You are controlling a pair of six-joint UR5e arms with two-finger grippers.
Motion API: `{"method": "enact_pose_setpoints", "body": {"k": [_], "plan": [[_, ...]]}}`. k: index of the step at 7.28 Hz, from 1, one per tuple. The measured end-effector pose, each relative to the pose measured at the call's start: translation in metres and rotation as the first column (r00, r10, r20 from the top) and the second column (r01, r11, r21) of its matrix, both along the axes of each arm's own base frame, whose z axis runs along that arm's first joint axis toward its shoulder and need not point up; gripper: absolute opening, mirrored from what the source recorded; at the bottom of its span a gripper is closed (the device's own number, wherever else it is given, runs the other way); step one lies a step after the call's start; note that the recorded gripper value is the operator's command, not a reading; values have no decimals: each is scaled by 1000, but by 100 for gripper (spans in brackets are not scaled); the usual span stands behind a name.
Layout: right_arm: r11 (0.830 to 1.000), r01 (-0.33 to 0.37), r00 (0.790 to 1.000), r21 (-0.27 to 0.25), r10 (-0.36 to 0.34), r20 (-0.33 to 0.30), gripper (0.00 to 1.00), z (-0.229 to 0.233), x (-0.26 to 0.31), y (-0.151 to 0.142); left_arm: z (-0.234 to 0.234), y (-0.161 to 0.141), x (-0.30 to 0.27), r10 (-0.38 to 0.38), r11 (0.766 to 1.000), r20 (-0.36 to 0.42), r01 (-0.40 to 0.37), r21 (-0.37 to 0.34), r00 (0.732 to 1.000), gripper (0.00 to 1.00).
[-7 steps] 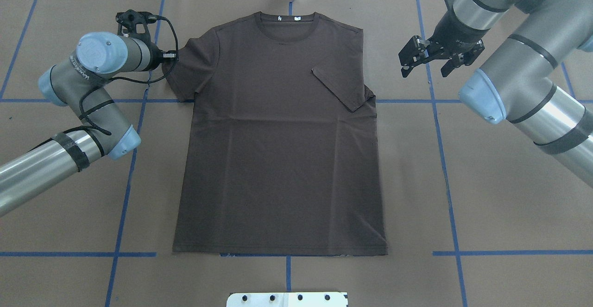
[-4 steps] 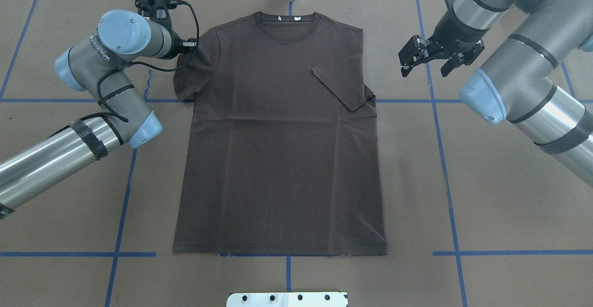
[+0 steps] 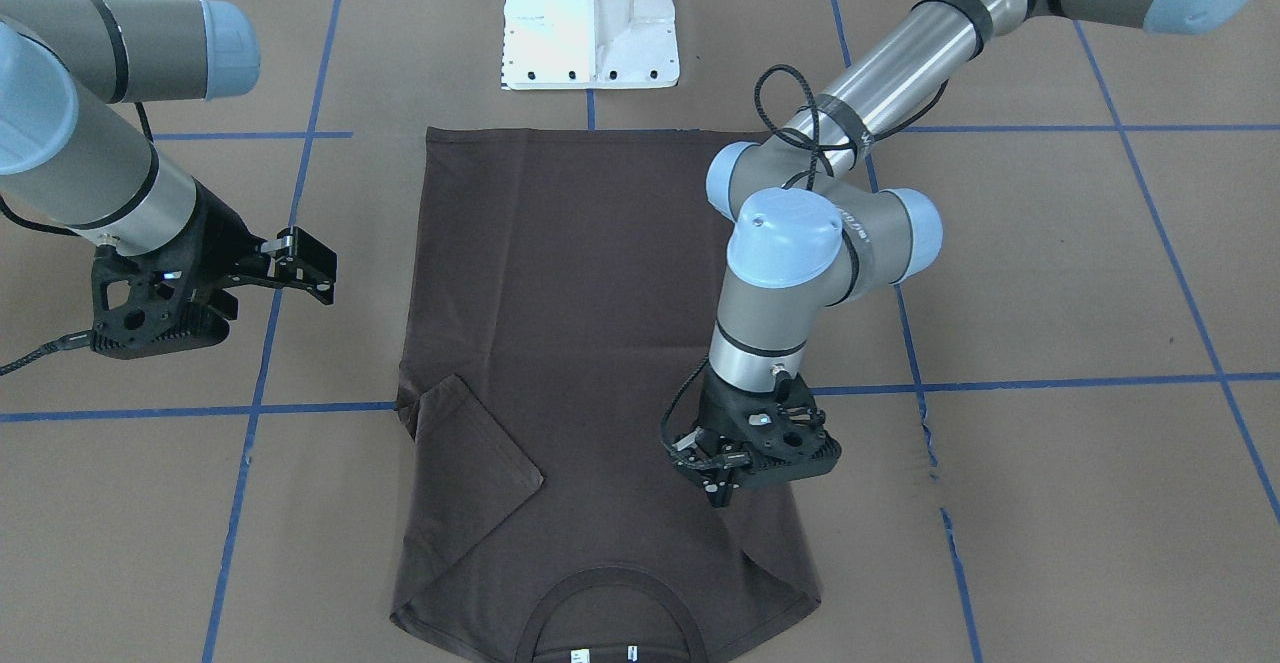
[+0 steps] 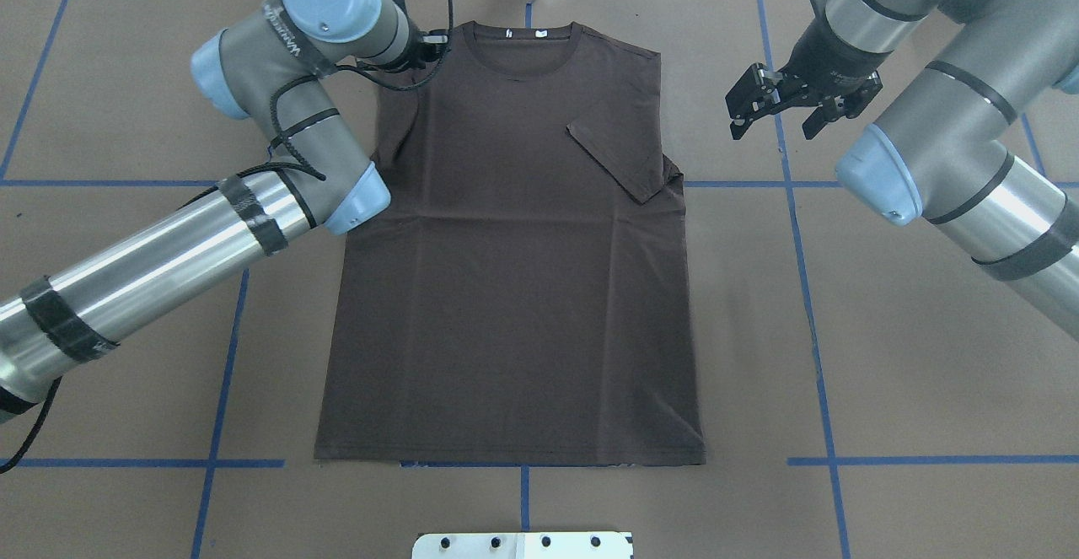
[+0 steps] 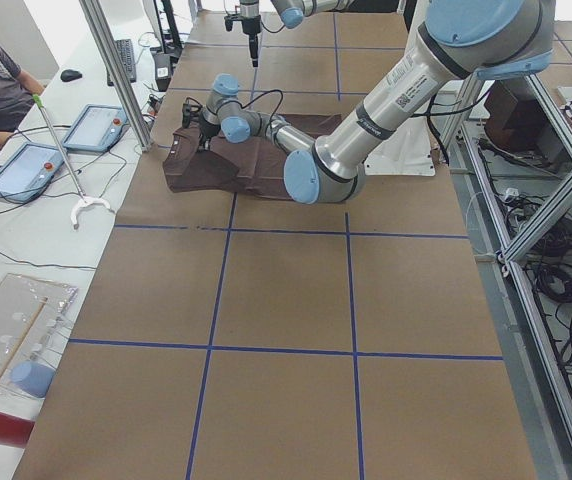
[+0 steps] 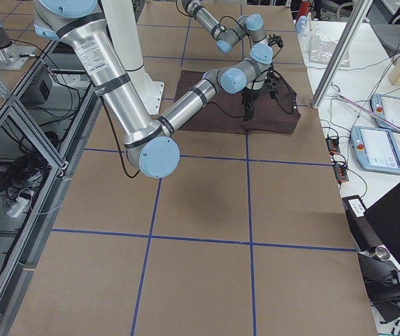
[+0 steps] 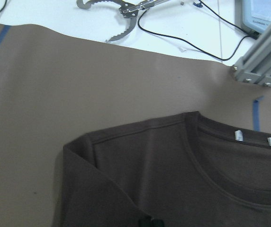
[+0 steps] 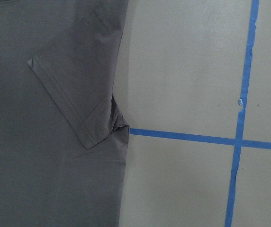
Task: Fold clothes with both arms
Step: 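Fold the sleeve nearest the left gripper inward onto the shirt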
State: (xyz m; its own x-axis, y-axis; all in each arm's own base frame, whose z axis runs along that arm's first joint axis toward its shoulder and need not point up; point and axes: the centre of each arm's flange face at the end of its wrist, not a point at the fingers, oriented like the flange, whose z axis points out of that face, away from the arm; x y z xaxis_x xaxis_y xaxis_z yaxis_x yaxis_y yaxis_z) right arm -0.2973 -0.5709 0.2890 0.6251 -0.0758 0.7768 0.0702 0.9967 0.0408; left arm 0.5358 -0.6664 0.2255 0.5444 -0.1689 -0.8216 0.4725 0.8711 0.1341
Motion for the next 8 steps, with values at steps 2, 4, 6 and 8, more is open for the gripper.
{"method": "enact_pose_setpoints", "body": {"k": [2, 4, 6, 8], "plan": [[1000, 4, 1000, -4, -4, -4, 100, 3, -3, 0, 23, 13, 25, 19, 1000, -31, -19, 20, 999, 100], [1000, 2, 1000, -5, -2, -4, 100, 3, -2, 0, 24, 21, 28, 30, 998, -61, -26, 56, 998, 100], [999, -44, 999, -32, 45, 17, 100, 0, -1, 11, 14, 37, 15, 97, 992, -90, -88, 92, 991, 100], [992, -111, 990, -53, 115, 77, 100, 19, -14, 65, 26, 79, -27, 187, 979, -83, -179, 96, 979, 100]]}}
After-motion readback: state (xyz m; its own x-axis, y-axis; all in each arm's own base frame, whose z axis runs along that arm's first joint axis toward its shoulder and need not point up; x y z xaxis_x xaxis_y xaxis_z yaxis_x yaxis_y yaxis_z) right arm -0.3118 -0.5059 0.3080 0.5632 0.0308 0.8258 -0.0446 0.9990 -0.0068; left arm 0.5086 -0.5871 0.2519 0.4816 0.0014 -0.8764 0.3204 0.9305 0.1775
